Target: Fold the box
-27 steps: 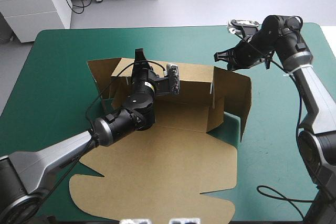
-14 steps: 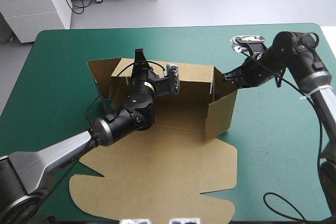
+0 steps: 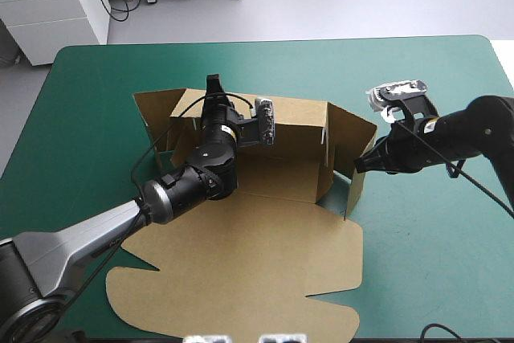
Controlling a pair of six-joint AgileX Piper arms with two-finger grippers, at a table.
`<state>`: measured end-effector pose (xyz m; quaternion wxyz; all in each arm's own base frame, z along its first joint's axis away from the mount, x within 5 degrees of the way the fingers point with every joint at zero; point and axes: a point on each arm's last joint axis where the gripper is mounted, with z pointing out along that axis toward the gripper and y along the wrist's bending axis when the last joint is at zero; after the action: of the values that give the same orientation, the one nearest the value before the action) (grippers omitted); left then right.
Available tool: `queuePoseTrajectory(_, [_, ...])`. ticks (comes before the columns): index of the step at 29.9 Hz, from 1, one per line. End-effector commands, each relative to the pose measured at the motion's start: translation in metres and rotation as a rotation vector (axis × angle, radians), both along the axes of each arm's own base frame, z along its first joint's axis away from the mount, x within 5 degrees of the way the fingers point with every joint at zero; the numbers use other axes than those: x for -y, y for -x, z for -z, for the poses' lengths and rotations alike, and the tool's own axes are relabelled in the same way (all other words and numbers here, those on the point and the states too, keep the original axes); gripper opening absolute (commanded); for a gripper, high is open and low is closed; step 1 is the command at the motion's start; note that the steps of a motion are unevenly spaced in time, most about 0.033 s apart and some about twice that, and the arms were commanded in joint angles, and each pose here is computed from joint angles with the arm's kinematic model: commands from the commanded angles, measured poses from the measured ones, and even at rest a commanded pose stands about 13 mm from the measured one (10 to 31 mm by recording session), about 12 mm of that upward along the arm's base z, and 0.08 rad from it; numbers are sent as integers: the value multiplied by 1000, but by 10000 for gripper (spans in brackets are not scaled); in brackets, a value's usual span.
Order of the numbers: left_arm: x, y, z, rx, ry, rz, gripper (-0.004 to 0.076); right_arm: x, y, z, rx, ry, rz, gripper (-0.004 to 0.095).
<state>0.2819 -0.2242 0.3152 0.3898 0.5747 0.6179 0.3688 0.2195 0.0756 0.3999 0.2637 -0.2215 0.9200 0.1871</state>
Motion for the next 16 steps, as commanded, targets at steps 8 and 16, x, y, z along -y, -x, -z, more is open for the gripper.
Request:
queuePoseTrajectory(8, [-7,4,-20,27,64,-37,15,4,40,-44,215,-62,-30,-19])
queuePoseTrajectory(16, [-7,4,-20,26,62,-41,15,4,14,-51,355,-138,94,-17])
